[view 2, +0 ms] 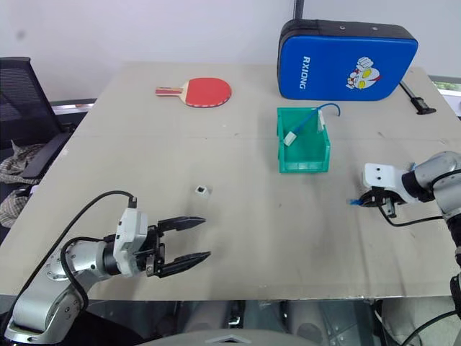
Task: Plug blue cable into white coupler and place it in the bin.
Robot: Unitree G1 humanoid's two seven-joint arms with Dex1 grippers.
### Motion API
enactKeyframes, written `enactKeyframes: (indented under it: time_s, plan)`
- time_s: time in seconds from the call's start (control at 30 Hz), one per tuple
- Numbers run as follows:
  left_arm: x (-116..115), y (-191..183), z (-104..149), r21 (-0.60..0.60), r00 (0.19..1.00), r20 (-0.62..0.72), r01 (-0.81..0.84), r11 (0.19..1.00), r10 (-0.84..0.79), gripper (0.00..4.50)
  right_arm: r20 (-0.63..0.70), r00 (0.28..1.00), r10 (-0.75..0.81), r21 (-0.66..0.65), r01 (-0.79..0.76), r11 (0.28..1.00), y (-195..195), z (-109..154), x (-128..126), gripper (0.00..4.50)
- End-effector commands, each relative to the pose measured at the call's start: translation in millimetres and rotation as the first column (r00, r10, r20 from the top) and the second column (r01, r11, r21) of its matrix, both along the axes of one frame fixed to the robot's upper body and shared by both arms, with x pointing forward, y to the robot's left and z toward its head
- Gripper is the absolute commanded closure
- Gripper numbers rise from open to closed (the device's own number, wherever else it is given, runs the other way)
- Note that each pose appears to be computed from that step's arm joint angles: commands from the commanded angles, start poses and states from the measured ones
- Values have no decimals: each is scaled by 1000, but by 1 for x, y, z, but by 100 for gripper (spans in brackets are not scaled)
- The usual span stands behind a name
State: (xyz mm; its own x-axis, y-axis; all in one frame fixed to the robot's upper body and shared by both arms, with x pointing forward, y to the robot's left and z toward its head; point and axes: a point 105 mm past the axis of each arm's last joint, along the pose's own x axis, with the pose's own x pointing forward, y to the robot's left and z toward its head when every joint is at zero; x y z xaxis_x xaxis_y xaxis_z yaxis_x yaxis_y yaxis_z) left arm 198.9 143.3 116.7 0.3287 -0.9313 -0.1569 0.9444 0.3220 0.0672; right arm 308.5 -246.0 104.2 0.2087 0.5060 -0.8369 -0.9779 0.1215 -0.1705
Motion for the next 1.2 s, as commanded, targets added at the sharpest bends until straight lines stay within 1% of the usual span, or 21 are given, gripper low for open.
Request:
enactKeyframes:
  time_s: [0.03,0.1,0.2,0.3,0.33,0.37,0.4,0.43,0.47,0.5,0.6,0.63,0.67,0.73,0.8,0.93,1.0,1.07,1.2]
  plan:
    - [8,-8,2,34,998,62,-15,999,13,78,22,996,82,45,-83,996,55,14,-7,447]
    - [15,-11,-3,84,998,59,-37,996,32,78,56,993,106,48,-109,993,86,12,-8,447]
    - [27,-14,-4,118,997,60,-54,992,47,78,79,984,158,20,-160,987,112,0,-9,447]
    - [38,-24,-1,108,998,60,-25,994,18,78,160,976,150,13,-154,988,129,-10,4,447]
    - [41,-28,-1,108,998,56,-13,994,7,78,171,975,145,19,-151,988,131,-11,6,379]
    - [44,-32,-3,117,998,58,1,993,-8,78,169,976,135,35,-142,989,130,-11,5,347]
    - [47,-36,-4,125,998,58,14,992,-22,78,165,979,121,51,-131,990,129,-10,4,306]
    - [50,-41,-5,126,998,52,22,992,-29,78,174,980,99,72,-113,991,125,-6,4,241]
    - [53,-45,-6,129,998,51,23,991,-29,78,180,980,82,100,-101,990,122,-2,2,192]
    - [56,-48,-7,135,998,51,25,991,-32,78,181,981,66,134,-91,987,120,3,-1,140]
    - [66,-63,-11,153,998,43,40,987,-47,78,190,981,31,303,-89,949,113,27,-22,18]
    - [69,-69,-12,157,997,42,54,986,-61,78,187,982,30,350,-95,932,107,32,-34,8]
    - [72,-74,-13,162,997,43,60,985,-68,78,194,981,22,390,-97,916,102,36,-43,8]
    - [80,-85,-13,169,995,52,71,983,-80,78,250,967,-44,448,-75,891,86,39,-58,8]
    - [89,-95,-13,185,994,51,82,979,-93,78,232,963,-139,482,11,876,64,31,-73,8]
    - [101,-112,-12,215,992,30,111,970,-121,78,275,909,-312,525,130,841,35,24,-96,8]
    - [104,-117,-13,232,990,26,127,964,-137,78,288,886,-363,542,161,825,31,24,-104,8]
    - [109,-130,-14,268,983,40,162,950,-180,78,298,846,-443,550,227,804,27,19,-113,8]
    - [114,-147,-20,319,969,35,219,922,-243,78,302,807,-507,561,280,779,31,15,-120,8]
